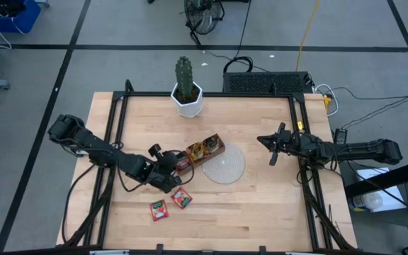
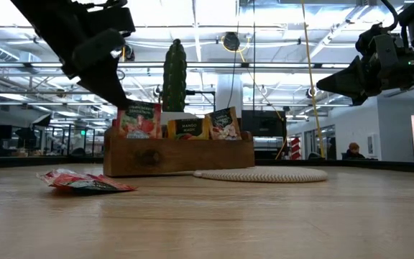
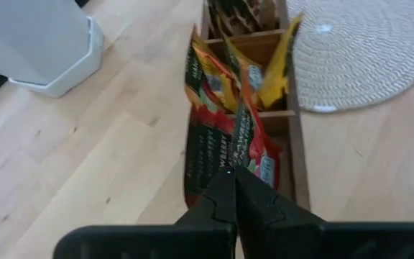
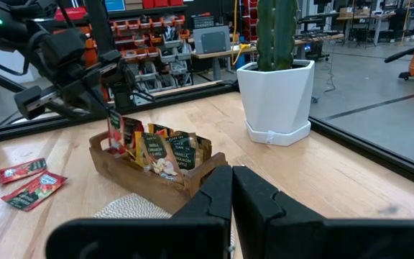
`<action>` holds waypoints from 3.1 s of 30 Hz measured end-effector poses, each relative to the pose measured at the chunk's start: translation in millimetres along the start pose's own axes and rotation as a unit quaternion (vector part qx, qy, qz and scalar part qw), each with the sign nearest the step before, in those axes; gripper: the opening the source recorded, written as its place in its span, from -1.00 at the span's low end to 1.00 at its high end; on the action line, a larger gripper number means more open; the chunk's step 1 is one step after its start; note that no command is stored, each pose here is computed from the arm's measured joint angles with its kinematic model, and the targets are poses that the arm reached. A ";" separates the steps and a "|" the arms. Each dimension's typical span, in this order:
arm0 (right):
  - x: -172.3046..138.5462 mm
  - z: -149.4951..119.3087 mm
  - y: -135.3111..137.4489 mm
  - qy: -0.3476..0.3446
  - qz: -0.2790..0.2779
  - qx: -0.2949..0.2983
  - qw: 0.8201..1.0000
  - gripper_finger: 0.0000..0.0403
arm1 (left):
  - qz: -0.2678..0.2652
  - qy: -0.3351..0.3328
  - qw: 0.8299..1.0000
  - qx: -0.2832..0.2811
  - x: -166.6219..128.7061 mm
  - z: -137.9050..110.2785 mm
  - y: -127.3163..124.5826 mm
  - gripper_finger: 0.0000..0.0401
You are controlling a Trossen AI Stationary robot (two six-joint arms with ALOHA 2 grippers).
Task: Pick & Place Tea
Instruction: Put the red tea bag into the left section of the wooden organizer, then adjust the wooden organizer
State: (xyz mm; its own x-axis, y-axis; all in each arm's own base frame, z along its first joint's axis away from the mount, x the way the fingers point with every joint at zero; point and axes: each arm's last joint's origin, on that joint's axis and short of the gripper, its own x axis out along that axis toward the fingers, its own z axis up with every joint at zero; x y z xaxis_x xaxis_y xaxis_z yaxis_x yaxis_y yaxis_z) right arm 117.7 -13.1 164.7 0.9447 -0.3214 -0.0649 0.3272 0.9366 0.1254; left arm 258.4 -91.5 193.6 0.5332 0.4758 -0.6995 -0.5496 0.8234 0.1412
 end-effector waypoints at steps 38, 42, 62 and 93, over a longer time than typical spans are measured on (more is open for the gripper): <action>0.0 0.0 0.0 0.000 0.000 0.000 1.000 -1.00 | 0.132 -0.095 0.986 0.028 -12.2 16.3 30.8 -0.20; 0.0 0.0 0.0 0.000 0.000 0.000 1.000 -1.00 | 0.188 -0.116 0.975 -0.007 -6.7 32.7 53.3 -0.20; 0.0 0.0 0.0 0.000 0.000 0.000 1.000 -1.00 | -0.082 -0.008 0.996 -0.039 131.0 69.5 126.6 -0.96; 0.0 0.0 0.1 0.000 0.000 0.000 1.000 -1.00 | -0.339 -0.006 0.940 0.048 176.4 94.3 90.0 -0.98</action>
State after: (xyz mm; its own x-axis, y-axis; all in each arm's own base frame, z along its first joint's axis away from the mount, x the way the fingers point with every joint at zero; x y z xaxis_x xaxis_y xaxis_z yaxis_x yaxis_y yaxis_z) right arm 117.8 -13.0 164.7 0.9448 -0.3210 -0.0648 0.3269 0.9367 0.1253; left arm 363.7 95.6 149.0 0.7476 -0.1645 -0.6434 -0.0204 0.9627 -0.2698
